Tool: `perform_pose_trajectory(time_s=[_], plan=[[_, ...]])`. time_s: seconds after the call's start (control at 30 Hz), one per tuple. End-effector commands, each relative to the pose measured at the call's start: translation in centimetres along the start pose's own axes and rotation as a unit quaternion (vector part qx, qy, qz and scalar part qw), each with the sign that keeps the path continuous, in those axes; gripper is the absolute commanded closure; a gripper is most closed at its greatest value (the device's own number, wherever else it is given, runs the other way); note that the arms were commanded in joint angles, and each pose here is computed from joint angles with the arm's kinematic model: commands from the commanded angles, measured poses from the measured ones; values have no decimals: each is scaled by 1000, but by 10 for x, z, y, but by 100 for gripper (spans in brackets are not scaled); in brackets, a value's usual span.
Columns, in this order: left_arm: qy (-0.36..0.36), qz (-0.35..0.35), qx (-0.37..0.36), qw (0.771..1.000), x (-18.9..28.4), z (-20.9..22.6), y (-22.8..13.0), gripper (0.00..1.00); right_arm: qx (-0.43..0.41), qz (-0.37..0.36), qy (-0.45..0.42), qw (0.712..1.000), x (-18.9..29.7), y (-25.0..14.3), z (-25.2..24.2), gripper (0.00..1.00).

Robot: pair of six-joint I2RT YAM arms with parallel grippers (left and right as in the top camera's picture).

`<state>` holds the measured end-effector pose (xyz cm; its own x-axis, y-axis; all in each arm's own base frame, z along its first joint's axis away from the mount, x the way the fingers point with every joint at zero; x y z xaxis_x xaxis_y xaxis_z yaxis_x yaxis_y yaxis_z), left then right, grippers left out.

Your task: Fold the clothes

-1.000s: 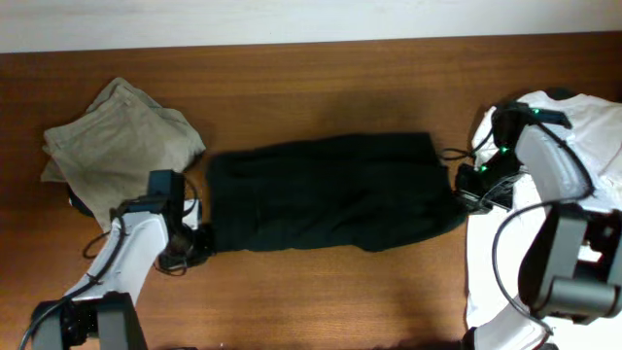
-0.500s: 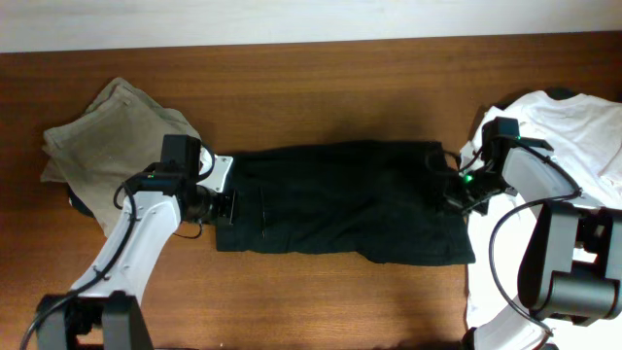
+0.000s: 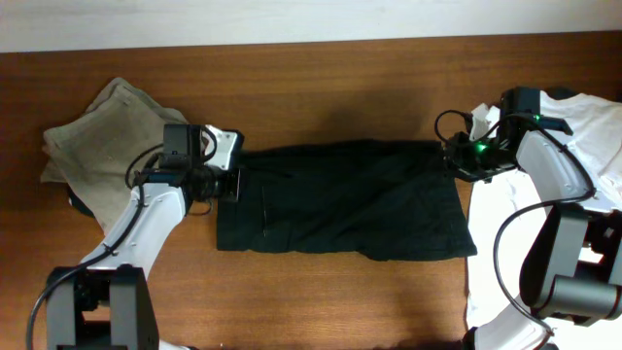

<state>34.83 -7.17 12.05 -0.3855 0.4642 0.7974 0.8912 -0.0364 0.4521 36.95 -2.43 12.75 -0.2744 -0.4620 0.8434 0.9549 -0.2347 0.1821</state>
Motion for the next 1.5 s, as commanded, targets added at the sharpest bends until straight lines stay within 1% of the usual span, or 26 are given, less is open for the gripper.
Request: perform_pose_trajectory(time_s=[0.0,0.07,0.1,0.13,0.17,0.2,0.27,0.3,0.37,0.4,0.43,0.47,0.5,0.6,0.63,0.7,0.8,0.87,0.9,1.0,1.07,1.1,1.17,1.23,1.37,1.47], plan=[[-1,-9,15,1000,-28,13,7,96,26,-42,40,998,11,15,0,95],[37,-20,55,998,-53,36,9,97,31,-100,84,991,23,36,-2,96],[39,-28,81,996,-57,43,10,97,6,-121,82,989,30,43,-12,63],[40,-32,82,995,-57,44,12,97,-10,-114,88,990,36,39,-19,63],[38,-30,84,995,-56,44,11,97,-27,-63,90,994,35,17,-21,64],[39,-23,87,995,-56,44,8,97,-34,4,85,996,30,-9,-17,48],[39,-19,88,995,-56,44,7,96,-4,82,8,997,9,-36,-10,38],[39,-19,89,995,-56,44,7,96,5,68,2,998,-4,-32,-4,39],[39,-16,90,995,-56,44,6,96,-40,0,-62,997,-29,-14,-7,74],[39,-16,90,995,-56,44,6,96,-55,-46,-78,994,-41,-1,-11,78],[39,-13,91,995,-56,44,5,97,-62,-72,-61,994,-45,11,-8,59],[31,-11,92,995,-57,42,4,97,-32,-114,-4,993,-40,30,6,89],[30,-11,92,995,-57,42,4,96,-9,-143,55,988,-29,46,20,96],[31,-7,93,995,-57,42,3,96,-30,-177,113,977,21,72,19,96],[31,-7,93,995,-57,42,3,96,-9,-151,141,978,39,61,18,70],[29,-6,94,995,-57,42,2,96,-9,-94,125,988,54,30,10,61],[29,-7,94,995,-57,42,3,95,-37,75,7,996,31,-37,3,55],[29,-7,93,995,-57,42,3,94,-92,171,-176,965,11,-86,-23,62],[29,-8,94,995,-56,42,3,94,-102,177,-213,956,3,-97,-35,76],[31,0,99,995,-55,43,0,93,-197,149,-282,927,-21,-135,-86,96],[36,7,118,992,-44,50,1,92,-254,155,-278,913,-4,-143,-106,96],[8,5,108,994,-30,42,8,89,-228,168,-237,929,3,-138,-100,96],[-18,5,102,995,-8,24,15,80,-192,168,-169,952,16,-125,-75,74],[-28,32,116,992,14,9,4,71,-166,154,-163,960,37,-120,-61,63],[2,160,115,980,7,2,-59,60,-121,94,-121,981,68,-119,-28,54],[17,191,112,975,-7,5,-93,57,-103,124,-119,980,56,-129,-19,52]])
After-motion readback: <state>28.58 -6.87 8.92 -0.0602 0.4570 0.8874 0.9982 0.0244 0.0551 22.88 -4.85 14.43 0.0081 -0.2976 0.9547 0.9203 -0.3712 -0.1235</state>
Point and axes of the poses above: each gripper's point midway between its finger pads, its own x axis back along the fingers, its own z axis along the line the jaws close on, y = z × x, the point moved 6 cm from there along x, back along the fingers, and after that the axes turned 6 degrees about x, right-handed, at the moved point
